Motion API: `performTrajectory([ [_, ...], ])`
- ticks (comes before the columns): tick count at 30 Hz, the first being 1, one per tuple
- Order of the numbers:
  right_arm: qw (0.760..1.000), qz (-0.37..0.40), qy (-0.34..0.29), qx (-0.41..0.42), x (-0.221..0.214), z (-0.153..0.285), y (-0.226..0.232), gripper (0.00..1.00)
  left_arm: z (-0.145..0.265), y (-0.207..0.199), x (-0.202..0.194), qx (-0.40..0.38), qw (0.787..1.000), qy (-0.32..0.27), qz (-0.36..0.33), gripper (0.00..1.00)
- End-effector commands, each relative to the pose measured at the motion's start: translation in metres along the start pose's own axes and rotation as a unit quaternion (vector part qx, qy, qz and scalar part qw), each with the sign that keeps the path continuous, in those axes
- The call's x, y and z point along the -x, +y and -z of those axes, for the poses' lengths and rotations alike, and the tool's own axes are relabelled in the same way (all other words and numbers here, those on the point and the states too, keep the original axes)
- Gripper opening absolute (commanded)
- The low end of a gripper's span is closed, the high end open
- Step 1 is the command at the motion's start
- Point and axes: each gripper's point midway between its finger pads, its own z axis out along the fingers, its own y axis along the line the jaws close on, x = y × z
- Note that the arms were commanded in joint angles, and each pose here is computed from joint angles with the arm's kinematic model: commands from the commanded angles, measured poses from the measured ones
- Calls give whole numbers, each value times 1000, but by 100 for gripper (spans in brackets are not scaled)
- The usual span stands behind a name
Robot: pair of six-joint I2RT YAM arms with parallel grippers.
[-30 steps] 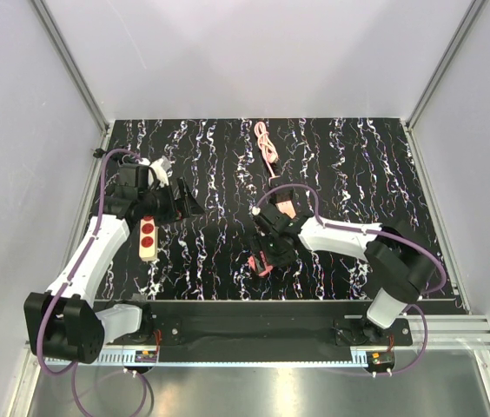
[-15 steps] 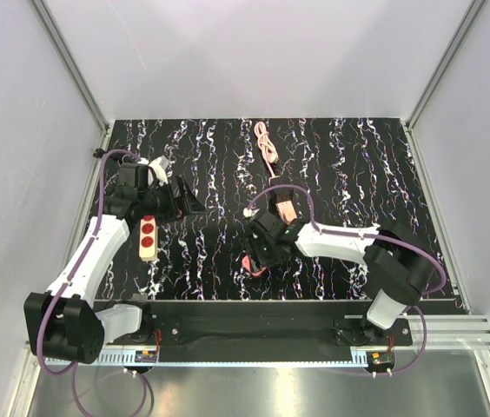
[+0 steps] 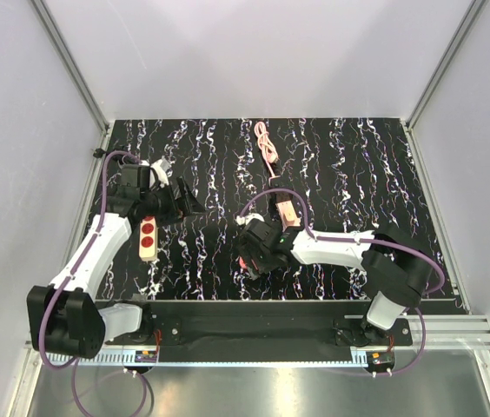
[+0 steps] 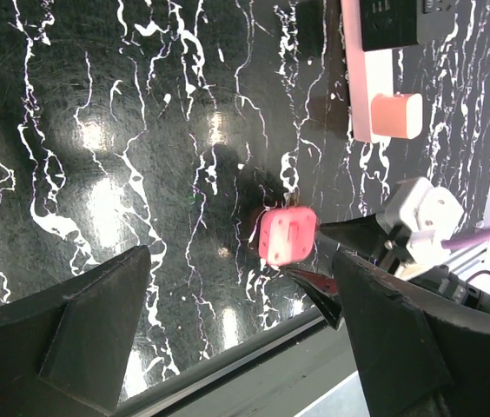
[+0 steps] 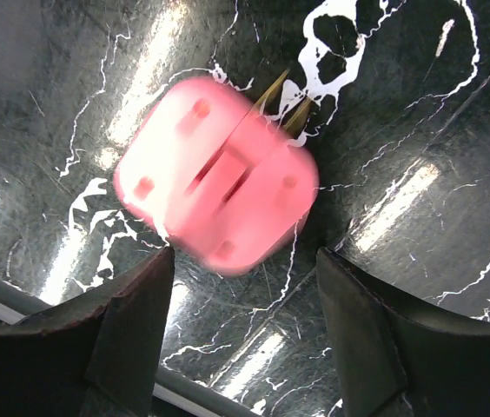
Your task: Insert the plug
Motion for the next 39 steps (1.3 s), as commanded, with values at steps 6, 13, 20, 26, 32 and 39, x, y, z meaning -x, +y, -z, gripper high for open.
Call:
performTrajectory([
  [6,998,39,33,-26,-21,-9,-13,68,-9,4,6,-2,1000,-5,0,90],
  [13,997,79,2,-16,5,3,-8,80,-9,5,5,-1,1000,-6,0,90],
  [20,970,231,31,73,7,13,12,80,-9,3,4,-6,1000,-3,-1,90],
  [26,957,281,31,67,12,11,1,83,-8,-1,8,-15,1000,-2,-7,90],
  [32,951,293,69,74,1,-17,-8,83,-5,-5,12,-21,1000,-5,-15,91],
  [39,946,303,79,78,5,-28,-16,82,-2,-3,14,-19,1000,-7,-19,91],
])
